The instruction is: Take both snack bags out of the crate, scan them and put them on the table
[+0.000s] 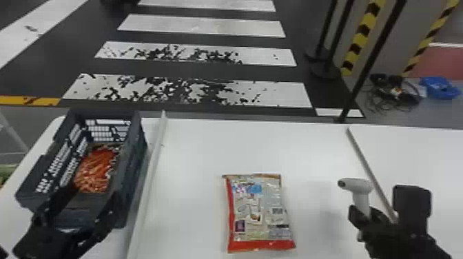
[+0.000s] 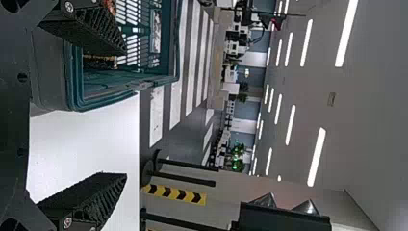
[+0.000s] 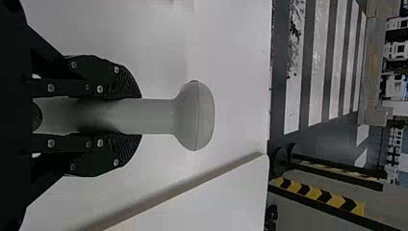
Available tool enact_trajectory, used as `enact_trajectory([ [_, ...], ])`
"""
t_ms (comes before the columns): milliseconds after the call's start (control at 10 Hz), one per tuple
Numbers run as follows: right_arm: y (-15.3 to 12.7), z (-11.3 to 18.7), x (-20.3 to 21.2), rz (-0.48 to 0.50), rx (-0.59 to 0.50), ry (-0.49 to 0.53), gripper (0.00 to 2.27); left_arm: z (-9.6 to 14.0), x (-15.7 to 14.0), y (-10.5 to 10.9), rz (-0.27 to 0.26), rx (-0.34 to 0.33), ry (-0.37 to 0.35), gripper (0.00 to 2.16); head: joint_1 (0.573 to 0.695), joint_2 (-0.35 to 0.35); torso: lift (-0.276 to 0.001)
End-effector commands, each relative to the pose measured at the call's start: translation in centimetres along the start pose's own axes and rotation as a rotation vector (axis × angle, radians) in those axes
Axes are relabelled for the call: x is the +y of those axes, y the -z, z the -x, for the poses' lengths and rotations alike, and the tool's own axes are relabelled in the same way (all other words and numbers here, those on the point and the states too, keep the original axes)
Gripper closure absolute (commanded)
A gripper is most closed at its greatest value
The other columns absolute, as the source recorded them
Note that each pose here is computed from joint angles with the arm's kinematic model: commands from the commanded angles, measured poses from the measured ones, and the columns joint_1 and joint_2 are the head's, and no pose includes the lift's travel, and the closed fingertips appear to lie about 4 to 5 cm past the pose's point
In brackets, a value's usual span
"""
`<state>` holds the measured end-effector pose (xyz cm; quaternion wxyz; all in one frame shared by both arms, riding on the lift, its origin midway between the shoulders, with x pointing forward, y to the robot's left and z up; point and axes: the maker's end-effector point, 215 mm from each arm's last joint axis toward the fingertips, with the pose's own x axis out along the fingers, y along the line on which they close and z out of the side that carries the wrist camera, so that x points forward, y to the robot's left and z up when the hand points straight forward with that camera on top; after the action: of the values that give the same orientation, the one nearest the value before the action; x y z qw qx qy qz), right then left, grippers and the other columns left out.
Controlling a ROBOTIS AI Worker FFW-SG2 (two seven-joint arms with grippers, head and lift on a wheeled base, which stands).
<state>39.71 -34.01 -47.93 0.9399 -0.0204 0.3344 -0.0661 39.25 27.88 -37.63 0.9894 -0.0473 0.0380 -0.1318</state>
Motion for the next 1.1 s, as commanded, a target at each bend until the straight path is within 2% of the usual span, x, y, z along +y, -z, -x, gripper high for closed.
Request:
enact_trajectory([
  [0, 0.7, -1.1, -1.3, -0.01, 0.01, 0.02, 2.26, 0.0, 0.1, 0.2, 0.001, 0.003, -0.001, 0.1, 0.695, -0.085, -0.092],
  [300, 2.0, -2.6, -2.1, -0.008, 0.028, 0.029, 2.26, 0.0, 0.1, 0.1, 0.001, 0.001, -0.001, 0.1, 0.695, -0.114, -0.092],
  [1000, 3.1, -3.2, -3.1, 0.03, 0.065, 0.042, 2.26, -0.2, 0.1, 0.1, -0.001, 0.001, 0.001, 0.1, 0.695, -0.133, -0.092],
])
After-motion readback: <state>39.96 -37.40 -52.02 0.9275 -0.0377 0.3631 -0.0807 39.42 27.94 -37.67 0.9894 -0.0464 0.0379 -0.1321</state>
